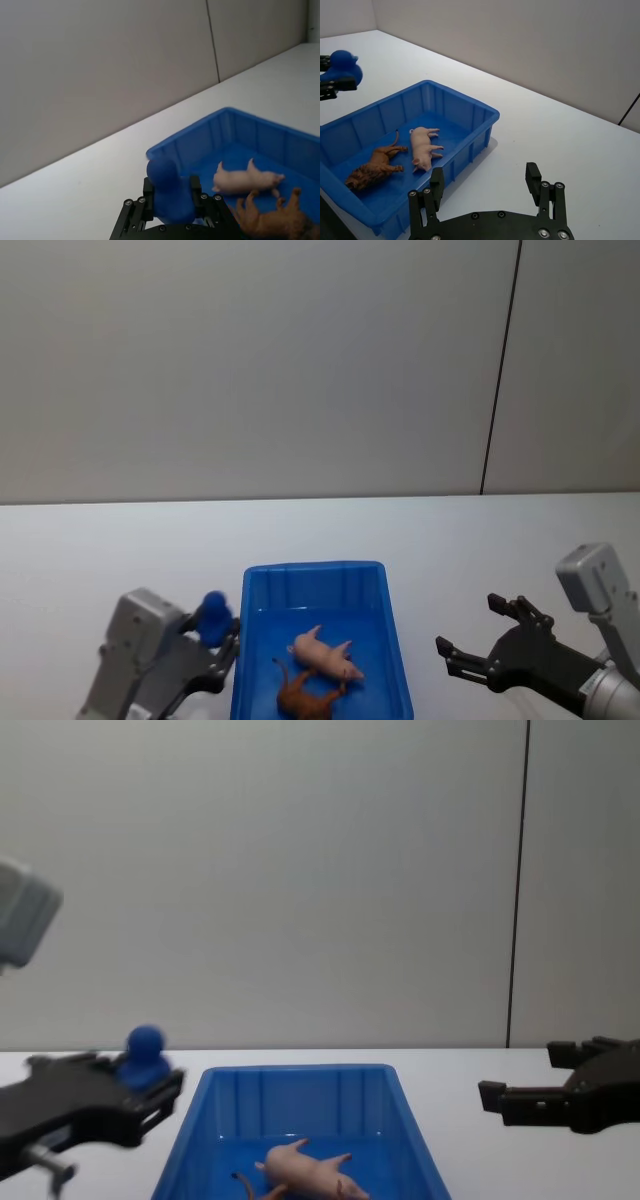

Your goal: Pick up the two dolls from the table and place them into the box.

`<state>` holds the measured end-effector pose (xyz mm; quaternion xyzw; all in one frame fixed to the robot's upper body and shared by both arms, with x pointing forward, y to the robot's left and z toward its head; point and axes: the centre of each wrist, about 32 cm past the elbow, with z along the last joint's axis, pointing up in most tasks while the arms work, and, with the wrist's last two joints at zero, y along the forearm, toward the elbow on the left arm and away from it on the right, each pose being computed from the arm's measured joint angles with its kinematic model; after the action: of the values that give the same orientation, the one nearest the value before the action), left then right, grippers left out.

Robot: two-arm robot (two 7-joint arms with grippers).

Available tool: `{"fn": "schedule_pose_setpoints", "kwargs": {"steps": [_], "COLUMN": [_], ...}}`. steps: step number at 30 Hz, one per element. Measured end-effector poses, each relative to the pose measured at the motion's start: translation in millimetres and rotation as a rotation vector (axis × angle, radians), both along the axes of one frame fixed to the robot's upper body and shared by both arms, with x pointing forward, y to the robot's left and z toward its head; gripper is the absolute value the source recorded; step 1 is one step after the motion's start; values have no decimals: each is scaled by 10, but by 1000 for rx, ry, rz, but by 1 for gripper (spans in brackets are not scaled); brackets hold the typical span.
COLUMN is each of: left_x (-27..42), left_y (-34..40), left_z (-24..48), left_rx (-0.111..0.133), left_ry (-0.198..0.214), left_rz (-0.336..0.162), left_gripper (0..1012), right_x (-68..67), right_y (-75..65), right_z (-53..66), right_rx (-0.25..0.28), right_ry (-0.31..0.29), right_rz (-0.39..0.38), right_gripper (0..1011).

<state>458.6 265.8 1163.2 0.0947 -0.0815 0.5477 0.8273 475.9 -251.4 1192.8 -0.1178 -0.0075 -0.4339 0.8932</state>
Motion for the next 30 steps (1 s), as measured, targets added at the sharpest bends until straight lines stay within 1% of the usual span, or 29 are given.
{"fn": "schedule_pose_setpoints", "kwargs": {"steps": [2, 4, 5, 6, 7, 8, 10, 11, 12, 13, 14, 16, 17, 19, 20, 21, 22, 26, 30], "left_x": [61, 102, 144, 165, 191, 231, 268, 304, 325, 343, 370, 395, 418, 431, 440, 451, 457, 479, 490], "left_y": [-67, -116, -164, -189, -221, -274, -322, -369, -397, -422, -460, -496, -530, -551, -566, -585, -598, -638, -659], "left_z": [34, 54, 71, 80, 89, 101, 113, 122, 128, 133, 139, 145, 151, 152, 153, 155, 158, 159, 163], "left_rx": [-3, -3, -7, -7, -11, -15, -19, -24, -27, -30, -35, -41, -48, -54, -58, -64, -69, -87, -97], "left_ry": [-16, -26, -35, -40, -45, -52, -60, -66, -71, -74, -80, -86, -94, -100, -104, -113, -117, -136, -145], "left_rz": [-25, -47, -63, -74, -85, -104, -123, -139, -151, -159, -174, -187, -199, -209, -213, -222, -226, -242, -251], "left_gripper": [412, 505, 524, 585, 613, 613, 671, 695, 755, 776, 832, 863, 883, 950, 957, 993, 1003, 1003, 1003], "right_x": [0, 0, 0, 0, 0, 0, 0, 0, 0, 0, 0, 0, 0, 0, 0, 0, 0, 0, 0], "right_y": [0, 0, 0, 0, 0, 0, 0, 0, 0, 0, 0, 0, 0, 0, 0, 0, 0, 0, 0], "right_z": [0, 0, 0, 0, 0, 0, 0, 0, 0, 0, 0, 0, 0, 0, 0, 0, 0, 0, 0], "right_rx": [0, 0, 0, 0, 0, 0, 0, 0, 0, 0, 0, 0, 0, 0, 0, 0, 0, 0, 0], "right_ry": [0, 0, 0, 0, 0, 0, 0, 0, 0, 0, 0, 0, 0, 0, 0, 0, 0, 0, 0], "right_rz": [0, 0, 0, 0, 0, 0, 0, 0, 0, 0, 0, 0, 0, 0, 0, 0, 0, 0, 0], "right_gripper": [1001, 1001, 1001, 1001, 1001, 1001, 1001, 1001, 1001, 1001, 1001, 1001, 1001, 1001, 1001, 1001, 1001, 1001, 1001]}}
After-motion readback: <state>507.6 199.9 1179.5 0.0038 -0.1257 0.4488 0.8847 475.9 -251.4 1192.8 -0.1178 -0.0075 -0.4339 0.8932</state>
